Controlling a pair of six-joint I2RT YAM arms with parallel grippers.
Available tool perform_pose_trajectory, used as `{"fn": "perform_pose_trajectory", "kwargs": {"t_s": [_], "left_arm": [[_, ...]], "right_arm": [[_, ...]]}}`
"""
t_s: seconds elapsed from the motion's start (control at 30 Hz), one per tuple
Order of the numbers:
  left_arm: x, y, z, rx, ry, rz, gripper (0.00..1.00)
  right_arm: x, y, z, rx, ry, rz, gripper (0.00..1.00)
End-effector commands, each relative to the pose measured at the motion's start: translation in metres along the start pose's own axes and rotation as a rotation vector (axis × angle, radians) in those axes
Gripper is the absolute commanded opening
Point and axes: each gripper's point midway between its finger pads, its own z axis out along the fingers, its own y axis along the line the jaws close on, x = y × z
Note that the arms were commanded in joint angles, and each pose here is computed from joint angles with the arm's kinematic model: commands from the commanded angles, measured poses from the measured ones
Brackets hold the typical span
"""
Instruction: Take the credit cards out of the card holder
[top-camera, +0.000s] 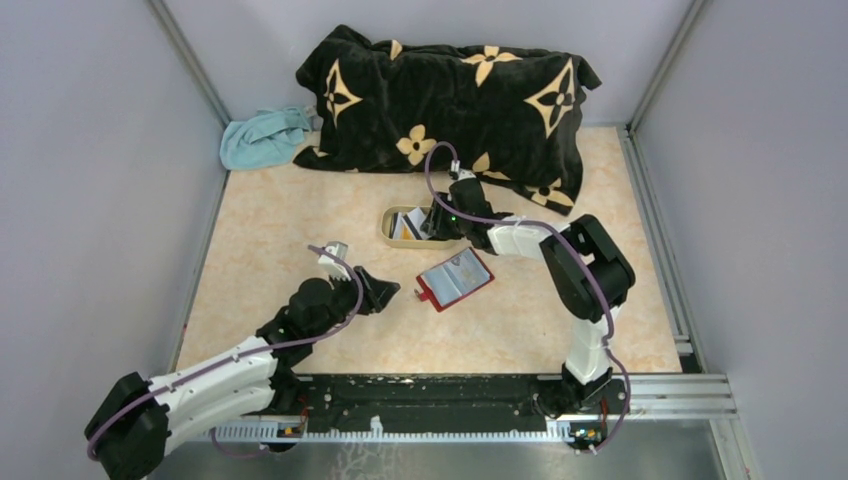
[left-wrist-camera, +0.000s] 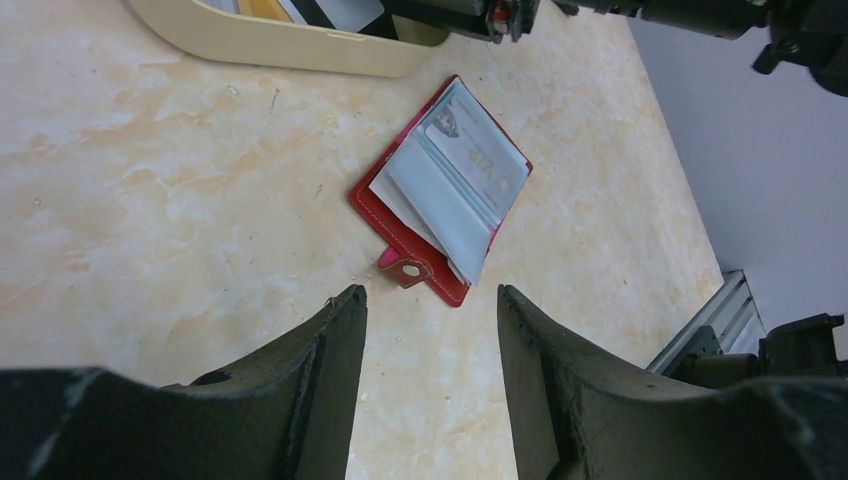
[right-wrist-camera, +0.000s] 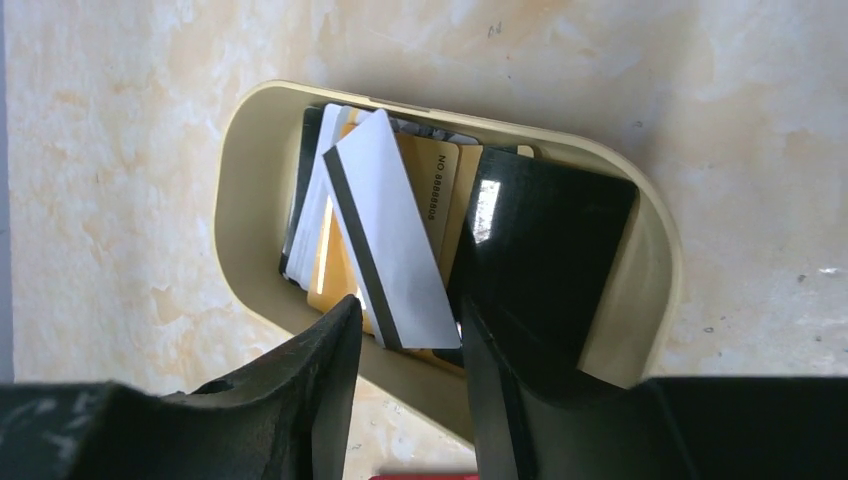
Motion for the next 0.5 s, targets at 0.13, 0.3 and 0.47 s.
{"fn": "perform_pose_trajectory", "kwargs": {"t_s": [0.13, 0.3, 0.47], "left_arm": [[0.0, -0.003, 0.008, 0.024, 0.0, 0.009, 0.57], [0.002, -0.002, 0.01, 0.028, 0.009, 0.004, 0.57], [0.001, -0.001, 0.007, 0.021, 0.012, 0.008, 0.57]], "right_arm": [[-0.044, 0.025, -0.038, -0.023, -0.138, -0.1, 0.41], [-0.044, 0.022, -0.034, -0.008, -0.132, -0.117, 0.36], [-0.036, 0.003, -0.005, 0.061, -0.099, -0.135, 0.15]]}}
